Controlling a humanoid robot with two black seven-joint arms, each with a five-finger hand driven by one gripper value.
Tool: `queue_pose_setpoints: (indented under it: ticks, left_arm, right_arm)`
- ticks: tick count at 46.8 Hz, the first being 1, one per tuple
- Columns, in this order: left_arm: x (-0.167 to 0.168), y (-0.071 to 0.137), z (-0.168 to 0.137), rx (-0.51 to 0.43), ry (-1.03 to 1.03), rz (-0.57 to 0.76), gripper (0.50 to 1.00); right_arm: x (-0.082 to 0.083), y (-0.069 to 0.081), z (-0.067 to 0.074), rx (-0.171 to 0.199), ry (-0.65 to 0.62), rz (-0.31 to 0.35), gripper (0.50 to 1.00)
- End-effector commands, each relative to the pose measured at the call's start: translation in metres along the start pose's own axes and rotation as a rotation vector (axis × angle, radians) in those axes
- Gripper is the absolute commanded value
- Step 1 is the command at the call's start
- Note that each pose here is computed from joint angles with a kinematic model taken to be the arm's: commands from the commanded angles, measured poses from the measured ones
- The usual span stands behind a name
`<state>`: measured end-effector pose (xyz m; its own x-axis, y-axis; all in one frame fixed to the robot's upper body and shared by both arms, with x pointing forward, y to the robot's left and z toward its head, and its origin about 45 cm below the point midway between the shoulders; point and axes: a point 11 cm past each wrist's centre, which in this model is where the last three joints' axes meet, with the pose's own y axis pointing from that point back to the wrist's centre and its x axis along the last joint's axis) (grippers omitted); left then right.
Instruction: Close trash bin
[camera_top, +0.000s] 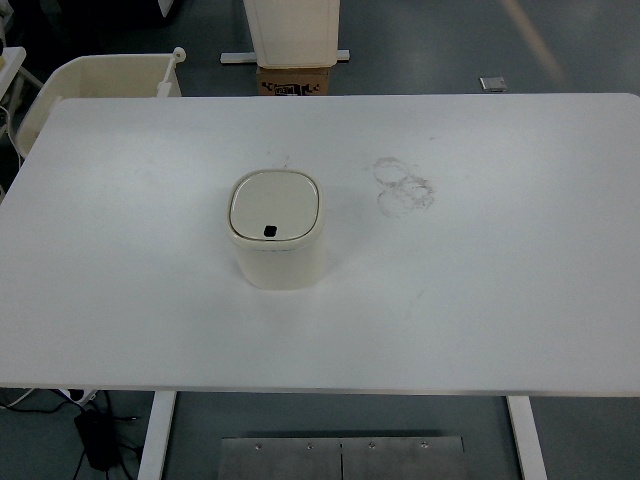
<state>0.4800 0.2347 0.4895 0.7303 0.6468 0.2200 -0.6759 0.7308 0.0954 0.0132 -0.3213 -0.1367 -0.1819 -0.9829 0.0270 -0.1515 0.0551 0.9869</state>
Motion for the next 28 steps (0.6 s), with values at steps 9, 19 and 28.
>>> queue_pose_setpoints:
  ticks: [9,19,28]
  left_arm:
    - [0.04,0.001,-0.044,-0.055,0.239,0.247,1.0]
    - [0.056,0.011,-0.086,-0.123,0.469,0.342,1.0]
    - [0.065,0.025,-0.136,-0.143,0.625,0.435,1.0]
  right_arm:
    - [0.0,0.0,0.0,0.0,0.001,0.0,0.993]
    - [0.0,0.0,0.0,0.0,0.001,0.0,0.993]
    - [0.0,0.0,0.0,0.0,-0.001,0.0,0.993]
